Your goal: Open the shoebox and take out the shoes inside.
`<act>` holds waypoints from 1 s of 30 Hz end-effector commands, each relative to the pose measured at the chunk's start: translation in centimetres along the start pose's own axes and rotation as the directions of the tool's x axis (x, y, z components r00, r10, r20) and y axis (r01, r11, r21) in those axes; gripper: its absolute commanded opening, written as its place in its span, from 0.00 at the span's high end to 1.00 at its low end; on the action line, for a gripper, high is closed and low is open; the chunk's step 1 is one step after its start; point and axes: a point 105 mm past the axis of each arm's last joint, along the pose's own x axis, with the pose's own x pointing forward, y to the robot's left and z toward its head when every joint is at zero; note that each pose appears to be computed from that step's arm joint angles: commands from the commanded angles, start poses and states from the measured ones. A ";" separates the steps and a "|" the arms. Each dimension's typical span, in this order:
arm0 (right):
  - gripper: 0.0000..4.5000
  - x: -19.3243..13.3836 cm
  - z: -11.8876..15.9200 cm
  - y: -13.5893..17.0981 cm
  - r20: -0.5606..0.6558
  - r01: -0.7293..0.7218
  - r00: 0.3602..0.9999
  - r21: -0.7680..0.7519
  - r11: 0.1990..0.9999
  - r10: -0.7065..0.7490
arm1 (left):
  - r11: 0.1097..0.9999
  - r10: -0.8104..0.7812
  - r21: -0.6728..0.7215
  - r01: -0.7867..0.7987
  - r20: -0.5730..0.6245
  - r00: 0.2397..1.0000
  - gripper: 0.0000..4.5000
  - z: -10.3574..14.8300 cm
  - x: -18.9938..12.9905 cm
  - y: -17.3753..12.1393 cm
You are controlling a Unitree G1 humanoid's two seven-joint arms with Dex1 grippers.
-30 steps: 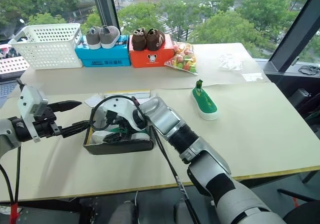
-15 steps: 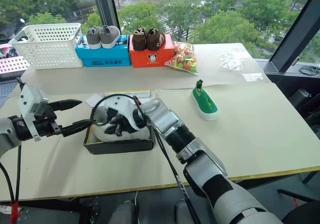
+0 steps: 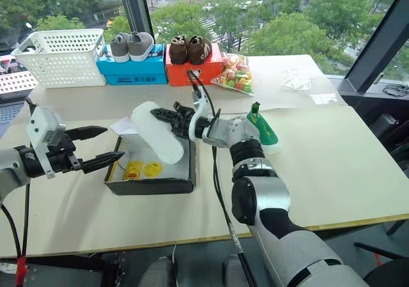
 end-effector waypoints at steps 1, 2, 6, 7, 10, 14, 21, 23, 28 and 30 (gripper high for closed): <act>0.89 -1.5 4.7 6.1 0.083 -0.101 0.989 -0.196 0.975 0.119 | 0.999 -0.011 0.042 0.009 0.028 1.000 0.00 1.0 -0.1 0.0; 0.89 -2.1 5.4 6.4 0.083 -0.053 0.993 -0.290 0.956 0.081 | 0.999 -0.014 0.040 0.013 0.027 1.000 0.00 1.0 -0.1 0.0; 0.89 -6.2 8.9 8.0 0.132 0.200 0.978 -0.791 0.579 -0.159 | 0.998 -0.046 0.038 0.045 0.031 0.998 0.00 0.8 0.7 0.0; 0.89 -7.4 9.5 7.6 0.159 0.251 0.959 -0.863 0.438 -0.235 | 0.998 -0.054 0.038 0.053 0.035 0.998 0.00 0.9 1.0 0.0; 0.89 -10.6 11.1 4.7 0.261 0.347 0.863 -0.928 0.132 -0.433 | 0.996 -0.080 0.041 0.078 0.048 0.996 0.00 1.0 1.9 -0.1; 0.89 -13.0 11.6 1.3 0.346 0.414 0.759 -0.910 -0.002 -0.551 | 0.993 -0.112 0.050 0.109 0.049 0.993 0.00 0.9 2.8 -0.2; 0.89 -12.3 9.4 -4.3 0.358 0.455 0.665 -0.890 -0.025 -0.655 | 0.988 -0.143 0.068 0.138 0.063 0.988 0.00 1.3 4.0 0.0; 0.89 -12.2 8.8 -6.0 0.369 0.466 0.628 -0.883 -0.049 -0.685 | 0.988 -0.145 0.071 0.140 0.066 0.987 0.00 1.4 4.0 0.1; 0.89 -11.9 7.4 -9.0 0.380 0.454 0.551 -0.884 -0.115 -0.743 | 0.987 -0.145 0.075 0.140 0.060 0.988 0.00 1.3 3.9 0.0; 0.89 -11.9 6.8 -9.9 0.374 0.435 0.532 -0.890 -0.133 -0.760 | 0.988 -0.138 0.075 0.133 0.057 0.989 0.00 1.3 3.7 0.0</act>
